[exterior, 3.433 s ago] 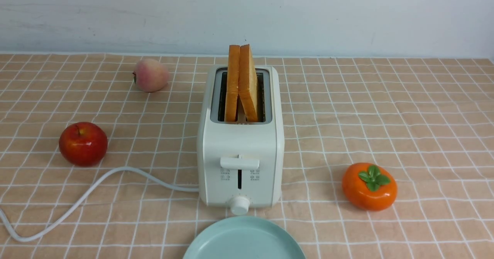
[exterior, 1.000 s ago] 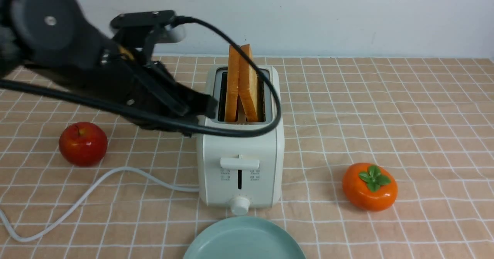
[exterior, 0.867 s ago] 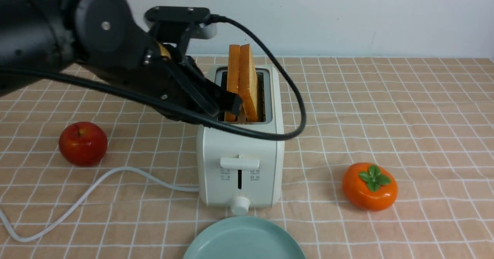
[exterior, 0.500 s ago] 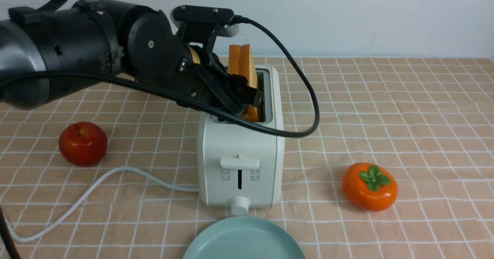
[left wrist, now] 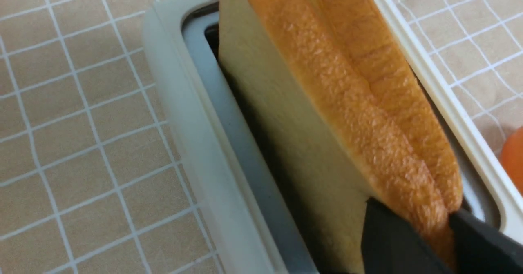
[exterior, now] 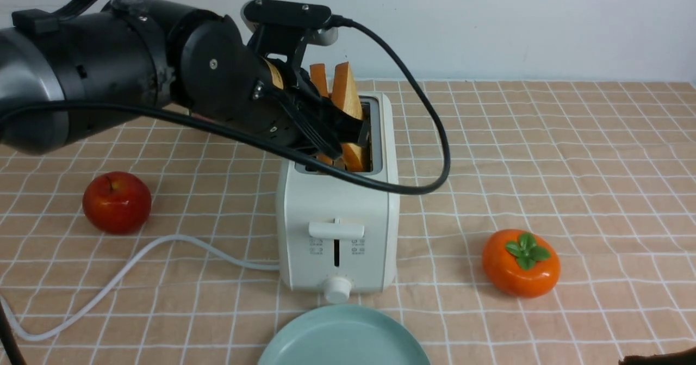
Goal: Take toasted bread from bread machine on light coffee tablecloth place on plate.
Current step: 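Reach for a toast slice standing in the toaster with the left gripper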
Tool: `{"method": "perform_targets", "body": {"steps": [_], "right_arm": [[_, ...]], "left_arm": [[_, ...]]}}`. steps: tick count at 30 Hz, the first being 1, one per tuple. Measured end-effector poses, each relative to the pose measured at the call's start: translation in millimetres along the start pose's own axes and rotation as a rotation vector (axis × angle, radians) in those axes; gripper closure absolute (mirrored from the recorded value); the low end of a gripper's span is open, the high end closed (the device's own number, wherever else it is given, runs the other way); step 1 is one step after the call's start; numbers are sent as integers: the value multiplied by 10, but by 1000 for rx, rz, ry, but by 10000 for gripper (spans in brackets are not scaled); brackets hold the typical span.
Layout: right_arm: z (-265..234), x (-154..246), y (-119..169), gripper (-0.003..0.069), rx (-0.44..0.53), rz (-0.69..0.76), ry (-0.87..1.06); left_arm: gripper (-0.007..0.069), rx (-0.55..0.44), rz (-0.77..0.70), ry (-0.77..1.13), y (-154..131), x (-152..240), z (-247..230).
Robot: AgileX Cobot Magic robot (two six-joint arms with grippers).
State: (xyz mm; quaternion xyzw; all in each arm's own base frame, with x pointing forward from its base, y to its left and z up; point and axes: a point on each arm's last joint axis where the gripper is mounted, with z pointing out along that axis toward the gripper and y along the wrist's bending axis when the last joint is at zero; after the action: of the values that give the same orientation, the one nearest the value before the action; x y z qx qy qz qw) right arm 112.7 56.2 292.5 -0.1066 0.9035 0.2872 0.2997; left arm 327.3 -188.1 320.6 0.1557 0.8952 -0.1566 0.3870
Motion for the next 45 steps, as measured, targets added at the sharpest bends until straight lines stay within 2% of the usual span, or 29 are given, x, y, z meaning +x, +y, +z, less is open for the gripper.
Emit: {"method": "perform_targets", "body": {"steps": [9, 13, 33, 40, 42, 45], "right_arm": [[0, -7, -1, 664, 1, 2, -8], [0, -12, -4, 660, 4, 2, -14], [0, -12, -3, 650, 4, 0, -13], [0, -12, -3, 647, 4, -2, -13], [0, -13, -4, 647, 4, -2, -15], [0, -19, -3, 645, 3, 1, -21]], "left_arm": [[533, 30, 9, -179, -61, -212, -724], [533, 37, 10, -217, -71, -241, -873], [533, -13, 30, -27, 3, -44, -139], [533, -14, 26, -21, 7, -32, -86], [513, -14, 26, -21, 7, -32, -86], [426, -14, 26, -21, 7, -32, -86]]}}
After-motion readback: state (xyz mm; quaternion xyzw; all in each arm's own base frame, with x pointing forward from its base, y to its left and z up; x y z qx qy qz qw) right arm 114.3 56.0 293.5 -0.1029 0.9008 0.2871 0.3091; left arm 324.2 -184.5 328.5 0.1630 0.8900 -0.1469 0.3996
